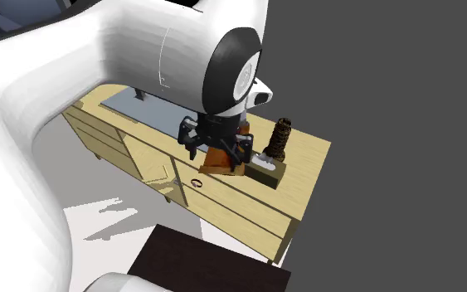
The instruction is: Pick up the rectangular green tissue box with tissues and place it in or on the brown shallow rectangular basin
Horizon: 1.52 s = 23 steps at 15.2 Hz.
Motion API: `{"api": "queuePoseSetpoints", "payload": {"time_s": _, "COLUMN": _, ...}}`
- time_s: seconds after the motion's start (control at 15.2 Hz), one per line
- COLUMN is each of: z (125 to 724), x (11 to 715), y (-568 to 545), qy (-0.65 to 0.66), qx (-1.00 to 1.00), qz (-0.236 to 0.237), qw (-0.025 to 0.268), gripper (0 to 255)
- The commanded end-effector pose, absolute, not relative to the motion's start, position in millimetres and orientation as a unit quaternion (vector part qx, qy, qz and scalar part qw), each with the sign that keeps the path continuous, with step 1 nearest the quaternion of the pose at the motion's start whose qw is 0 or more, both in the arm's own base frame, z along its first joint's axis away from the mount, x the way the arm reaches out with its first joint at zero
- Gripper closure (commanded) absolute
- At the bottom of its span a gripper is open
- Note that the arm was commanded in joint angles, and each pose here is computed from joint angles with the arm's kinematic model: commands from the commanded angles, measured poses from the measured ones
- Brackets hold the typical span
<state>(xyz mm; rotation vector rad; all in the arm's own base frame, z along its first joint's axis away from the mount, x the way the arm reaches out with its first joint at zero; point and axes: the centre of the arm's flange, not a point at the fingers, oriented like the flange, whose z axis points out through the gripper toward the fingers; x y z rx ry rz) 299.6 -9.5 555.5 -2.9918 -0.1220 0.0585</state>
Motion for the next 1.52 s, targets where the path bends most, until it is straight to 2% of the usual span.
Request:
{"api": "queuePoseSetpoints", "payload": {"time_s": 0.0, "z": 555.5, "x": 299.6, "y": -9.5, "qy": -0.041, "qx": -0.996, "qz": 0.019, "qw": 0.073, "gripper": 0}}
{"api": "queuePoseSetpoints", "payload": {"time_s": 1.45, "z": 348.9, "x": 463.1, "y": -20.8, "qy": 0.235, "qx": -0.960, "qz": -0.093, "qw": 0.120, "gripper": 0}}
